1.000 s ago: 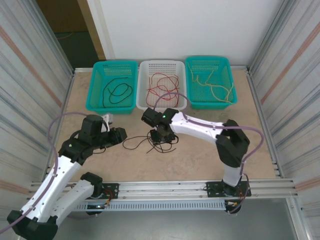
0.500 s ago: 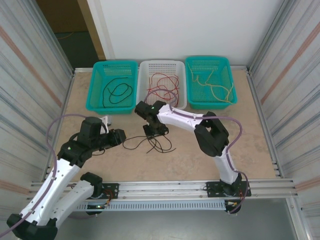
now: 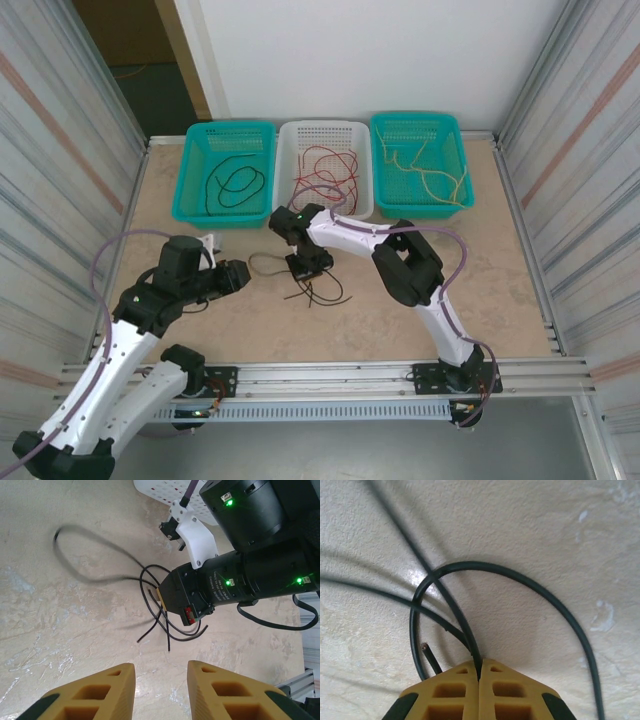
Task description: Untangle the cables
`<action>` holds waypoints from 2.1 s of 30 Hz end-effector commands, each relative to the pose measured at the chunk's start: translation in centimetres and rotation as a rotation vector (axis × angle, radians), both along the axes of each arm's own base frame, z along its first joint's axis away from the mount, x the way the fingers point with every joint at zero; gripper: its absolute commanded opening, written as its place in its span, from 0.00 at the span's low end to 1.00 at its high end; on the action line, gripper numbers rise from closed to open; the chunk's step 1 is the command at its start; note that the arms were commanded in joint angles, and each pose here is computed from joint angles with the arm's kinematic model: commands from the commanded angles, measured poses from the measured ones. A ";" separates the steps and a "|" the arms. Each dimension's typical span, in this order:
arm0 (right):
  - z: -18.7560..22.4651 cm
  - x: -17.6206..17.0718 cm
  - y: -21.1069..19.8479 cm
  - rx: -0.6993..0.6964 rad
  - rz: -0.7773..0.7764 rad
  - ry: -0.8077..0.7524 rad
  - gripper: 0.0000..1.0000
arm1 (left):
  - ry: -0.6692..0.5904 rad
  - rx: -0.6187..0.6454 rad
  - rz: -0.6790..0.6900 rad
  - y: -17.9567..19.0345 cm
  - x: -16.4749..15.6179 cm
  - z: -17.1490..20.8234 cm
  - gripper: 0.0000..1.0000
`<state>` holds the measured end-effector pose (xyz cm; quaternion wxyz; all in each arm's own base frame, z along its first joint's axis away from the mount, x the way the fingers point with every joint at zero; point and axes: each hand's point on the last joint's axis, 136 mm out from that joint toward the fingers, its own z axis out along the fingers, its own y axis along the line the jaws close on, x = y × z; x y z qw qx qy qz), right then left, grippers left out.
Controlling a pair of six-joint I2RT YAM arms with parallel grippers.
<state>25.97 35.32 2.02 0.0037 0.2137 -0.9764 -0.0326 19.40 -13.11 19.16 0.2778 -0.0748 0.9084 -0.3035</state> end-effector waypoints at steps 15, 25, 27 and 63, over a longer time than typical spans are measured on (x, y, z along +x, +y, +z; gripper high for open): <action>20.0 -3.7 -0.3 0.337 0.064 -0.523 0.00 | -0.210 -0.179 -0.073 -2.3 1.0 6.6 0.48; 26.7 -5.0 0.0 0.576 0.055 -0.608 0.00 | -0.455 -0.360 -0.285 -5.5 0.3 14.6 0.61; 26.9 -5.1 -0.1 0.586 0.056 -0.611 0.00 | -0.469 -0.352 -0.313 -5.9 0.5 15.3 0.61; 34.2 -7.8 -0.6 0.704 0.197 -0.773 0.00 | -0.476 0.239 -0.198 0.2 3.2 9.9 0.41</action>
